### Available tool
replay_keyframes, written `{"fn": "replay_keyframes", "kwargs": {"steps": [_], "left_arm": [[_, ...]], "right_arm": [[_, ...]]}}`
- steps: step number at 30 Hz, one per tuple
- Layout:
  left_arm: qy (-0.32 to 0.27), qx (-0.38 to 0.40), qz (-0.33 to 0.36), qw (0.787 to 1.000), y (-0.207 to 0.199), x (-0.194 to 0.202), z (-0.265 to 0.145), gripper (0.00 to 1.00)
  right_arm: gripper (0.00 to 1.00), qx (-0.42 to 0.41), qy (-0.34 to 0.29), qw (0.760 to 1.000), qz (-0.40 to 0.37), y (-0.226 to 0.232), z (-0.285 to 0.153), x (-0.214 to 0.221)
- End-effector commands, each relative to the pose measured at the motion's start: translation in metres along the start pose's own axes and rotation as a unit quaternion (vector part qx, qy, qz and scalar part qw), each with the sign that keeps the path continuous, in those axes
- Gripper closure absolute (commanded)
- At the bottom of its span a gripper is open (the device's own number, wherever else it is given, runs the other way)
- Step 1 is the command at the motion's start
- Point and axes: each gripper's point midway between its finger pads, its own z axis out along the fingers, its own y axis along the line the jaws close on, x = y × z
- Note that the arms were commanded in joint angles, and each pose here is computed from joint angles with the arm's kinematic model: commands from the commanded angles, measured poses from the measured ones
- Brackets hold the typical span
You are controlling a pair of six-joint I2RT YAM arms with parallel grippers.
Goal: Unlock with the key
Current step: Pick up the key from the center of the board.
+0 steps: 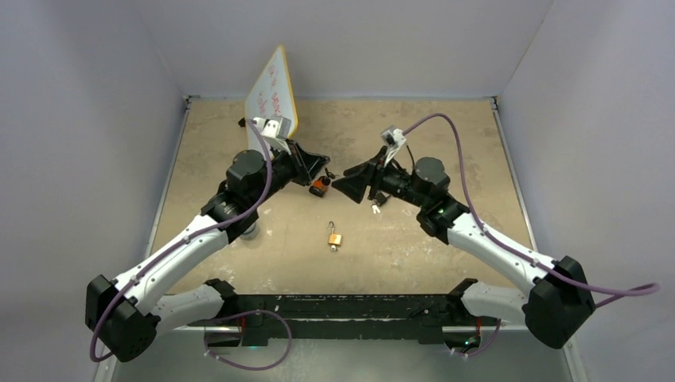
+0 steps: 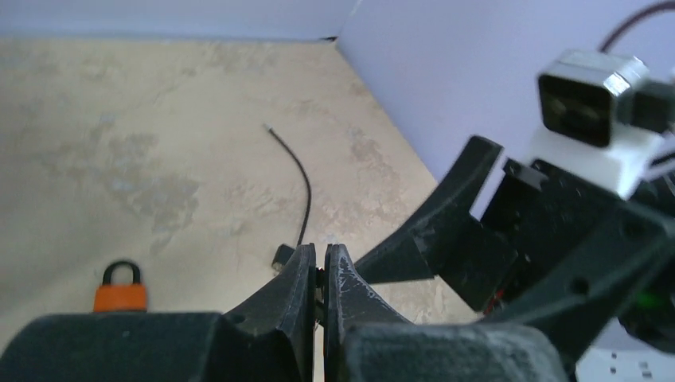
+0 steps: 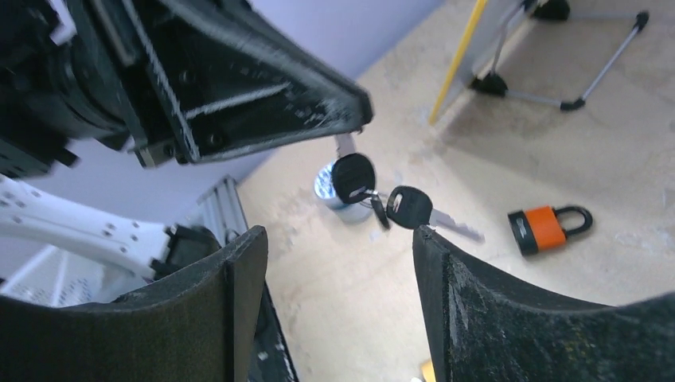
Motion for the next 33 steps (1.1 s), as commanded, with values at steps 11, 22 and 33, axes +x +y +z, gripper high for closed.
{"fn": "replay_keyframes", "kwargs": {"steps": [11,22,33], "left_arm": [[-0.046,0.332,0.205,0.92,-0.13,-0.047,-0.052,1.0],[-0.012,0.491,0.191,0.85,-0.184,-0.053,-0.091,1.0],[0.022,0.56,0.2,0.804,-0.196,-0.045,-0.114,1.0]], "right_arm": [[0.39,-0.131,-0.147,0.978,0.065,0.067,-0.029,-0.084],[0.67,-0.265,-0.086,0.96,-0.005,0.13,-0.061,-0.083],[0.65,-0.311,-0.055,0.949,-0.02,0.159,-0.085,-0.084]]}}
